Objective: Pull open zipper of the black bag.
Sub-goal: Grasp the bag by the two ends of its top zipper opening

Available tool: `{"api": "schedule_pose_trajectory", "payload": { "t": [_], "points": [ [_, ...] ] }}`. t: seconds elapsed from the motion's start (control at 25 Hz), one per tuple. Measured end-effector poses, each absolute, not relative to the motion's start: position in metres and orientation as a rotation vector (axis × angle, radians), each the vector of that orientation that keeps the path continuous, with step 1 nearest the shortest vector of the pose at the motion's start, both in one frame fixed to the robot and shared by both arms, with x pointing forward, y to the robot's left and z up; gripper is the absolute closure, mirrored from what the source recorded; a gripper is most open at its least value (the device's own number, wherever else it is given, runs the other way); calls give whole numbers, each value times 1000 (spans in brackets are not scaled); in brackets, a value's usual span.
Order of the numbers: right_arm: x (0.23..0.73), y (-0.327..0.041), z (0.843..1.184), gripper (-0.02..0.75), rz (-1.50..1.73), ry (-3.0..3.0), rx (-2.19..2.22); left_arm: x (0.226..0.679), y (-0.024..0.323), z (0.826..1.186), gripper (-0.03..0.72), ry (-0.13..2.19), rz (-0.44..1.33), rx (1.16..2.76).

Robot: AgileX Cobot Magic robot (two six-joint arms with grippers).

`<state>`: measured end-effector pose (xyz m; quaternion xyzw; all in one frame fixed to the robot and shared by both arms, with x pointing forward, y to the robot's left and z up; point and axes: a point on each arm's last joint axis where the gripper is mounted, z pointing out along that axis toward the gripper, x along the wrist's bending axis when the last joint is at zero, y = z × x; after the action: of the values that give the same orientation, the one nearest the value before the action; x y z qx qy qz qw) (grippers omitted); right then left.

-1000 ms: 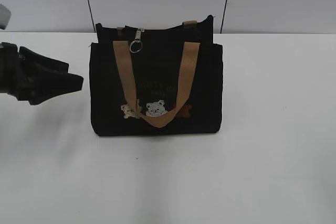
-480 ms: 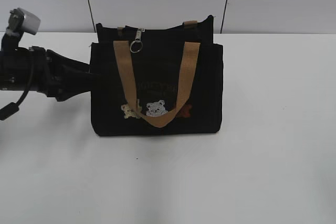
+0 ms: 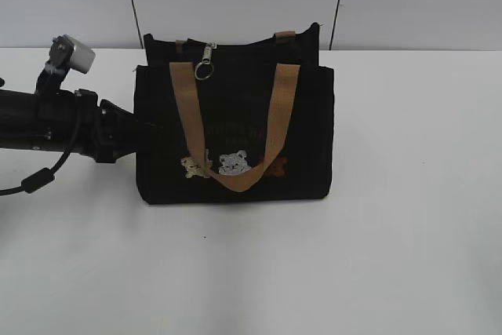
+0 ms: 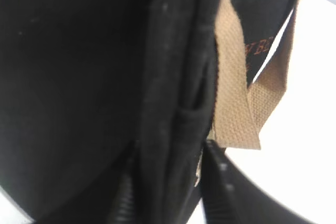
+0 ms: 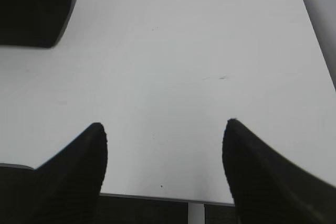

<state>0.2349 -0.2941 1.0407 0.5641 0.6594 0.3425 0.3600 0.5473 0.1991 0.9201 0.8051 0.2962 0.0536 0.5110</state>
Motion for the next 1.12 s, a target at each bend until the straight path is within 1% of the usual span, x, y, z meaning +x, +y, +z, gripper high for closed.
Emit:
{"api": "schedule_pose_trajectory", "payload": {
  "t": [0.04, 0.16, 0.2, 0.24, 0.76, 0.88, 1.12],
  "points": [
    [235, -294, 1041, 218, 883, 1700, 1454, 547, 199, 920, 452, 714, 130, 1939],
    [235, -294, 1041, 218, 883, 1700, 1454, 548, 200, 919, 610, 719, 136, 1944],
    [235, -294, 1041, 218, 883, 1700, 1454, 548, 200, 919, 643, 719, 136, 1944],
    [235, -294, 1041, 218, 883, 1700, 1454, 548, 200, 919, 657, 719, 136, 1944],
    [238, -290, 1044, 218, 921, 1729, 1446, 547, 199, 921, 661, 704, 123, 1932],
    [253, -284, 1050, 218, 928, 1842, 1402, 547, 199, 921, 662, 704, 123, 1932],
    [301, -267, 1056, 218, 998, 2100, 1172, 547, 199, 921, 662, 704, 123, 1932]
  ]
}}
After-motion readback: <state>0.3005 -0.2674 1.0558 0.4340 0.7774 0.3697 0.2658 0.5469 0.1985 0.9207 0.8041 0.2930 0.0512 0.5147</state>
